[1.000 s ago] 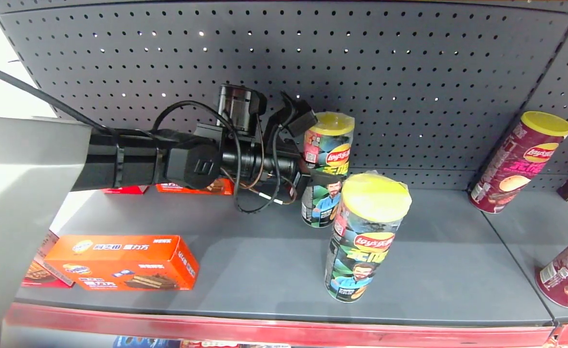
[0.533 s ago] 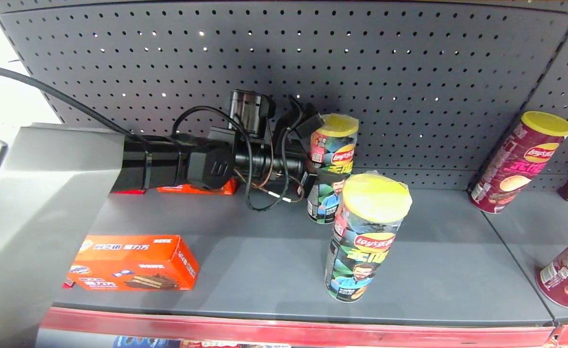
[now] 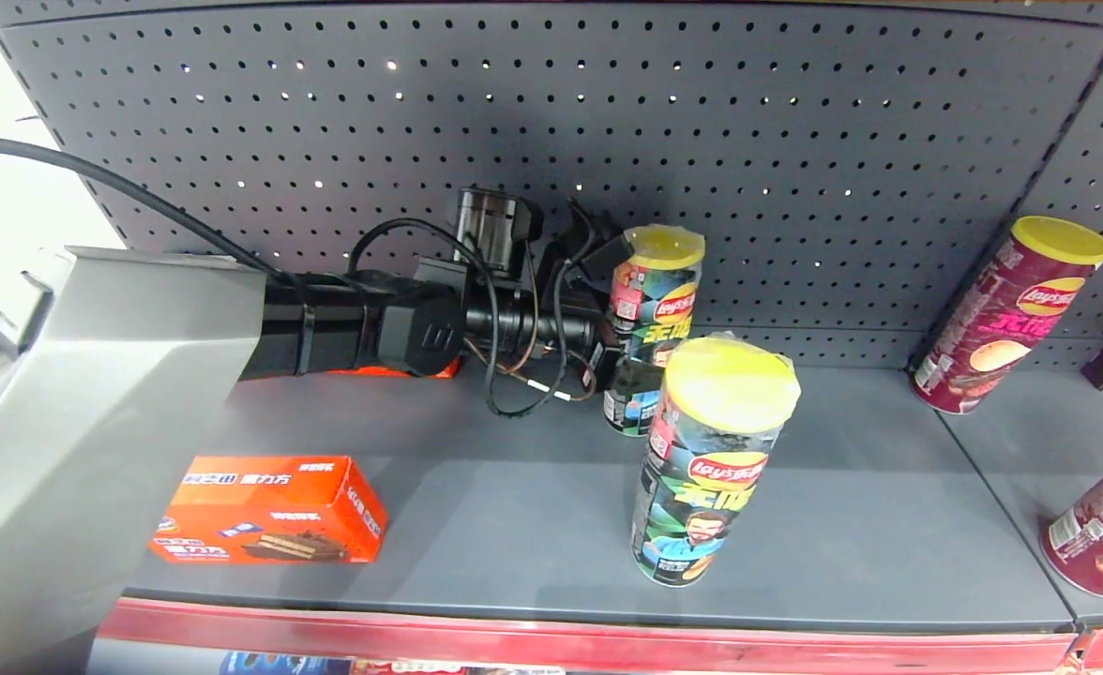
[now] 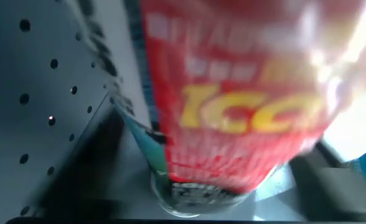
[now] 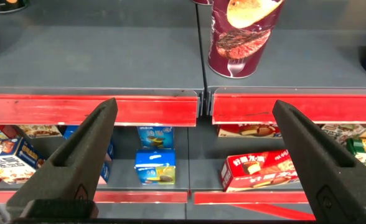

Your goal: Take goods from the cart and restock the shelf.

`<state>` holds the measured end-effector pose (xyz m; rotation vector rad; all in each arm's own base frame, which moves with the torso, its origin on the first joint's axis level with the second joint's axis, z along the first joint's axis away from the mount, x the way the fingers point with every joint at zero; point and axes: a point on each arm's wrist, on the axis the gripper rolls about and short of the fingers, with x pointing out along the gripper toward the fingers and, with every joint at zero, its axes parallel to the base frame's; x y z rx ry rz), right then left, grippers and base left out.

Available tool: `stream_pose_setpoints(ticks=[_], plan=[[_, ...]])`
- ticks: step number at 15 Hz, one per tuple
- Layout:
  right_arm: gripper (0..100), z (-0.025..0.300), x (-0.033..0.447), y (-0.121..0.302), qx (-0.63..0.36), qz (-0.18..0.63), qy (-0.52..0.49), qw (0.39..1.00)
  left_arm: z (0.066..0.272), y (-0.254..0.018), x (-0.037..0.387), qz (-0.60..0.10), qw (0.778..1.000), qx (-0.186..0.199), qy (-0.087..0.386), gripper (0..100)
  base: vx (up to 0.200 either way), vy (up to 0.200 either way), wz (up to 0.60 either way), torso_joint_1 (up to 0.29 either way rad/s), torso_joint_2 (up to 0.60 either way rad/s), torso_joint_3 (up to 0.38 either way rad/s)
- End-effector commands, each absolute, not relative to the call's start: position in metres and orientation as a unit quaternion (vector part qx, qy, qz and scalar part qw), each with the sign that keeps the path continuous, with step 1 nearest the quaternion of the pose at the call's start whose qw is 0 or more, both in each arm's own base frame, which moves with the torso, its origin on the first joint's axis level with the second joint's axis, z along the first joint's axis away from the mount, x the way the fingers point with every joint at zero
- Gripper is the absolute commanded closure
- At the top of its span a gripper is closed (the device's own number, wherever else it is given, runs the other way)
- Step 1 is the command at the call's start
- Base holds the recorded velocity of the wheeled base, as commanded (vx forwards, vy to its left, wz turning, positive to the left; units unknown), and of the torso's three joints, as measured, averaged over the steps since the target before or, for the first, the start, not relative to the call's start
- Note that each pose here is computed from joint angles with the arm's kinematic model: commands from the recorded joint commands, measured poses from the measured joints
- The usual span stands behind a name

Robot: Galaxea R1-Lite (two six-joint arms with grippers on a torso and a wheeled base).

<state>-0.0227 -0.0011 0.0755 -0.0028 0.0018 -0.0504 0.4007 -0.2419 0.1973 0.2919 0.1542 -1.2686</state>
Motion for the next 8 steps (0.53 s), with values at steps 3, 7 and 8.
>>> stream_pose_setpoints(ticks=[3, 7, 8], plan=[[0, 0.076, -0.023, -0.001, -0.002, -0.025, 0.002, 1.000, 0.220, -0.224, 0.385, -0.575, 0.803, 0.139, 0.067, 0, 0.000, 0.000, 0.00, 0.000, 0.00, 0.000], [0, 0.076, -0.023, -0.001, -0.002, -0.025, 0.002, 1.000, 0.221, -0.207, 0.374, -0.530, 0.826, 0.171, 0.081, 0, 0.000, 0.000, 0.00, 0.000, 0.00, 0.000], [0, 0.076, -0.023, -0.001, -0.002, -0.025, 0.002, 1.000, 0.221, -0.204, 0.371, -0.528, 0.827, 0.176, 0.081, 0, 0.000, 0.000, 0.00, 0.000, 0.00, 0.000]])
